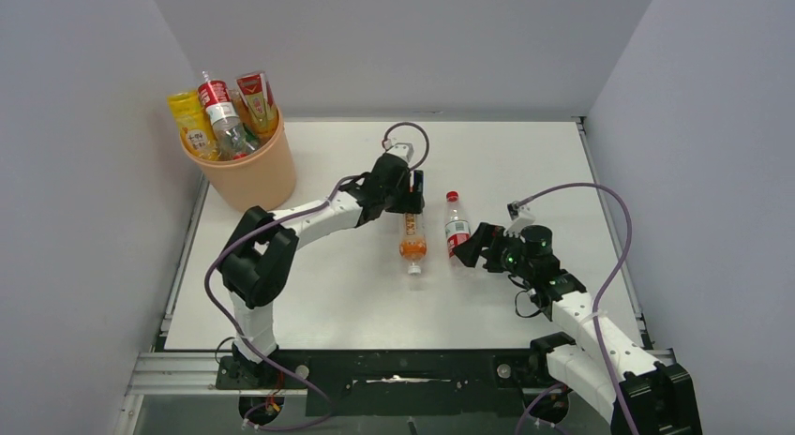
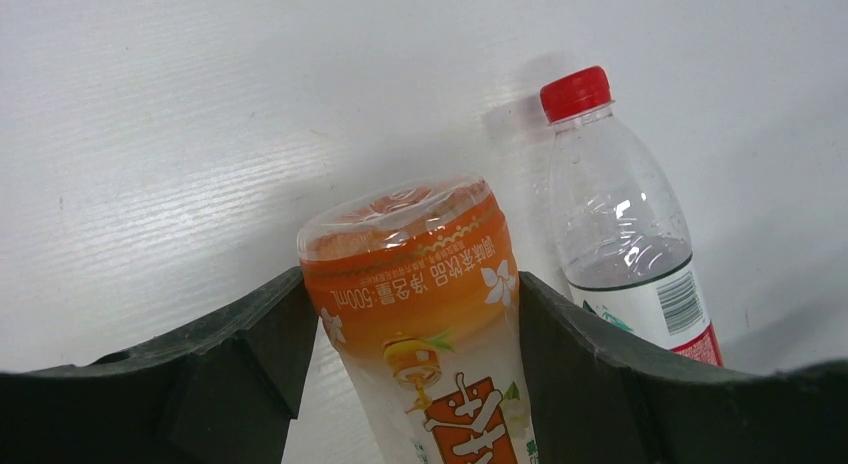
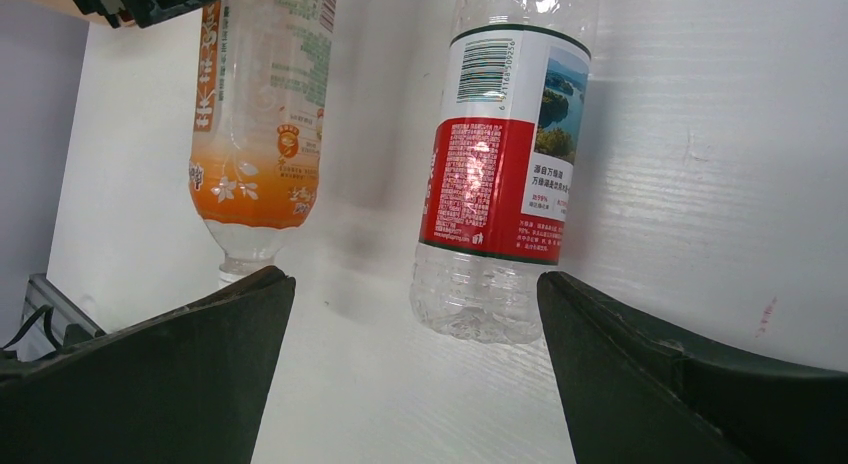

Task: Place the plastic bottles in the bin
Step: Pick up the plastic bottle at the center of the board.

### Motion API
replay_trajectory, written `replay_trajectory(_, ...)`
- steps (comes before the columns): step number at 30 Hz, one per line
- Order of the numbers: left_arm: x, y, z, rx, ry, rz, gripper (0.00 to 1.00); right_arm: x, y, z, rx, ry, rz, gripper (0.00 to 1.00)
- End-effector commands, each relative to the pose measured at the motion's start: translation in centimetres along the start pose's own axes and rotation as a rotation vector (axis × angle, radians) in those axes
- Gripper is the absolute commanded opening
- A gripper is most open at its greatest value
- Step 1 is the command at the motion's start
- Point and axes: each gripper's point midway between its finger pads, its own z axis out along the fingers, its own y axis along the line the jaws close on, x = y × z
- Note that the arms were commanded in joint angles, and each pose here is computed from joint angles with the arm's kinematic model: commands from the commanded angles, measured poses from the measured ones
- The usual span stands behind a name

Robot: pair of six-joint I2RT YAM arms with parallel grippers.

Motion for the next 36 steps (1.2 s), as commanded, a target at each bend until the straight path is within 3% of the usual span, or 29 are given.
replay_trajectory(1, -2.7, -1.5, -2.7, 0.060, -0.082, -0.001, 0.51, -0.7, 1.1, 0.1, -0.045, -0.036, -0.006, 0.98)
replay_trajectory(36, -4.6, -1.9, -7.5, 0.105, -0.151, -0.003, 0.52, 0.2, 1.6, 1.1, -0.063, -0.005, 0.005, 0.98)
